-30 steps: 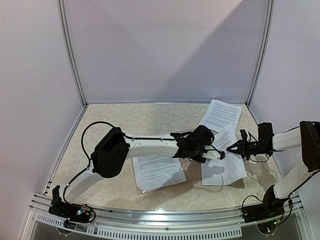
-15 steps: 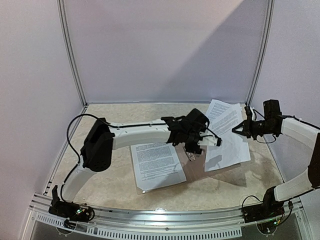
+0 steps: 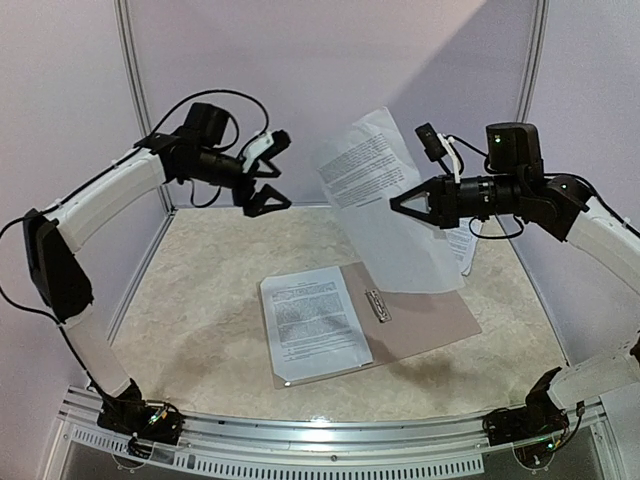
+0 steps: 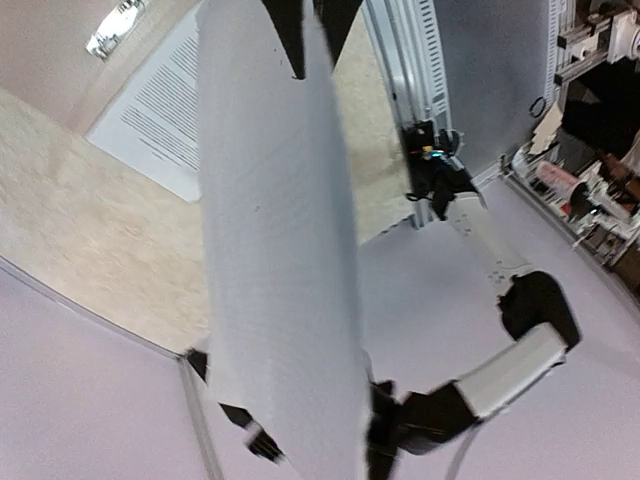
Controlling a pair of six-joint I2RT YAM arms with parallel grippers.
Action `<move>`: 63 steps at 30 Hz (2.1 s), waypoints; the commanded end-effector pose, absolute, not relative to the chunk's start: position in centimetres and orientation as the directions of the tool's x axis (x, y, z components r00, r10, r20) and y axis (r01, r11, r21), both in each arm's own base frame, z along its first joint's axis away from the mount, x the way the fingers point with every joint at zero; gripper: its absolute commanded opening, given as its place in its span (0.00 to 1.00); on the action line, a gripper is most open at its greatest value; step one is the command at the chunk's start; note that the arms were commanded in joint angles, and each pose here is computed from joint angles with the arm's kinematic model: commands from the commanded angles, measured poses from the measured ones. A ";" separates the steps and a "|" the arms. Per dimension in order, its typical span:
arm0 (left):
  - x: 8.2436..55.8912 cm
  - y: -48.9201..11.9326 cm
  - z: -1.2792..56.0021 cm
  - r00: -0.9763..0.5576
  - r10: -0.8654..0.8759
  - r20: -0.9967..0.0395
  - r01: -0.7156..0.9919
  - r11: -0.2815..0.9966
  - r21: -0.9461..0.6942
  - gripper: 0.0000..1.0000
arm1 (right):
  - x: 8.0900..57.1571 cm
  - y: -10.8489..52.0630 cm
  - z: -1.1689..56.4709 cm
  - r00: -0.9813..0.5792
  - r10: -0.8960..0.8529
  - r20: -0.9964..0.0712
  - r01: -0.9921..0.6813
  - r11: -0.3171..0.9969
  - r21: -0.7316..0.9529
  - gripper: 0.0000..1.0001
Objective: Put the files into the folder
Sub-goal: Pass from the right arm to the left, then pass from the left arm to the right
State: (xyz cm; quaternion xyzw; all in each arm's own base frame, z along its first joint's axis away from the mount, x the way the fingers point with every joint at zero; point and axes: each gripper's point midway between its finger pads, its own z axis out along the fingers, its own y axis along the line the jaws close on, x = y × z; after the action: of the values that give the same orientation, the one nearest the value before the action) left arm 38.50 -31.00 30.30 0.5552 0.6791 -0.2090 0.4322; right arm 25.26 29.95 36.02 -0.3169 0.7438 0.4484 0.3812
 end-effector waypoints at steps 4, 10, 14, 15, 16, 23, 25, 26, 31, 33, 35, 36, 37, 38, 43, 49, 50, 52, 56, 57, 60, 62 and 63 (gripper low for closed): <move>27.8 -29.0 33.8 -0.039 0.367 -0.929 0.992 0.126 0.008 0.99 | 24.9 34.2 43.0 -0.338 0.055 -0.940 -0.928 0.147 0.342 0.00; 24.4 -28.8 36.0 -0.064 0.281 -0.958 0.998 0.034 -0.057 1.00 | 24.7 36.0 44.2 -0.340 0.117 -0.933 -0.936 0.058 0.348 0.00; 24.3 -29.5 36.9 -0.066 0.242 -0.968 0.998 0.026 -0.061 1.00 | 24.8 36.3 44.4 -0.345 0.128 -0.930 -0.934 0.045 0.353 0.00; 24.6 -29.8 37.0 -0.076 0.233 -0.970 0.997 0.040 -0.068 1.00 | 24.7 36.3 44.5 -0.348 0.130 -0.928 -0.934 0.043 0.356 0.00; 25.3 -30.2 37.3 -0.077 0.215 -0.973 0.996 0.059 -0.066 1.00 | 24.7 36.3 44.5 -0.349 0.130 -0.928 -0.933 0.039 0.357 0.00; 27.2 -31.3 39.4 -0.186 0.098 -0.978 0.979 0.097 -0.177 0.50 | 24.4 36.2 43.3 -0.380 0.122 -0.917 -0.921 0.041 0.388 0.00; 26.8 -31.5 40.5 -0.194 0.066 -0.979 0.980 0.059 -0.191 0.27 | 24.4 36.2 42.7 -0.396 0.113 -0.911 -0.914 0.043 0.403 0.00; 26.5 -31.5 40.7 -0.202 0.060 -0.978 0.979 0.046 -0.199 0.11 | 24.4 36.2 42.3 -0.405 0.107 -0.908 -0.910 0.049 0.412 0.00; 26.2 -31.0 40.5 -0.177 0.088 -0.980 0.983 0.072 -0.170 0.00 | 25.4 36.1 40.0 -0.448 0.073 -0.891 -0.882 0.127 0.453 0.36; 26.5 -30.8 40.2 -0.162 0.104 -0.981 0.984 0.098 -0.152 0.00 | 25.7 36.2 38.6 -0.463 0.059 -0.884 -0.872 0.145 0.467 0.52; 26.6 -30.8 39.8 -0.163 0.111 -0.980 0.983 0.106 -0.151 0.00 | 25.8 36.5 37.7 -0.487 0.044 -0.873 -0.861 0.142 0.488 0.50; 26.7 -30.8 39.6 -0.165 0.113 -0.980 0.983 0.106 -0.153 0.00 | 25.7 36.7 37.5 -0.497 0.032 -0.867 -0.859 0.126 0.497 0.39; 26.7 -30.8 39.6 -0.166 0.115 -0.979 0.982 0.105 -0.154 0.00 | 25.7 37.0 37.0 -0.510 0.019 -0.860 -0.853 0.116 0.508 0.27; 26.7 -30.8 39.5 -0.165 0.116 -0.979 0.982 0.107 -0.153 0.00 | 25.9 37.3 36.5 -0.522 0.007 -0.853 -0.847 0.113 0.519 0.16; 27.7 -30.1 39.2 -0.159 0.123 -0.979 0.979 0.147 -0.141 0.00 | 26.8 37.2 34.8 -0.531 -0.011 -0.847 -0.835 0.174 0.521 0.00; 30.6 -27.0 33.7 -0.101 0.380 -0.920 0.930 0.365 0.048 0.94 | 29.1 36.5 31.8 -0.551 -0.026 -0.834 -0.795 0.320 0.515 0.00; 30.9 -25.8 31.7 -0.088 0.464 -0.881 0.911 0.395 0.117 0.94 | 29.3 36.3 30.9 -0.556 -0.037 -0.830 -0.791 0.330 0.515 0.00; 31.1 -23.2 27.3 -0.094 0.612 -0.785 0.879 0.422 0.223 0.94 | 30.2 36.0 28.8 -0.587 -0.055 -0.807 -0.769 0.350 0.535 0.00; 29.9 -19.4 17.5 -0.202 0.779 -0.594 0.858 0.433 0.275 0.91 | 32.0 36.1 24.0 -0.652 -0.102 -0.752 -0.724 0.378 0.577 0.00; 29.1 -19.3 15.7 -0.208 0.798 -0.566 0.870 0.415 0.266 0.89 | 32.5 36.1 22.6 -0.667 -0.114 -0.737 -0.713 0.385 0.586 0.00; 27.1 -19.8 11.5 -0.190 0.829 -0.525 0.896 0.366 0.253 0.87 | 34.2 35.5 18.8 -0.709 -0.128 -0.693 -0.675 0.405 0.616 0.00; 25.5 -20.4 8.9 -0.156 0.854 -0.496 0.917 0.312 0.250 0.87 | 34.8 35.1 15.7 -0.740 -0.141 -0.658 -0.644 0.429 0.633 0.00; 24.9 -20.7 7.9 -0.137 0.864 -0.484 0.924 0.288 0.253 0.87 | 34.9 34.9 14.8 -0.748 -0.148 -0.647 -0.636 0.437 0.636 0.00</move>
State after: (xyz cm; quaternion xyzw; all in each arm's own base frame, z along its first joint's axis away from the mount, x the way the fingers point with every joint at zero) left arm 26.15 -20.17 10.91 0.5448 0.7828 -0.0960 0.2851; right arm 34.35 35.89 19.30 -0.2489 0.7888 0.4819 0.2890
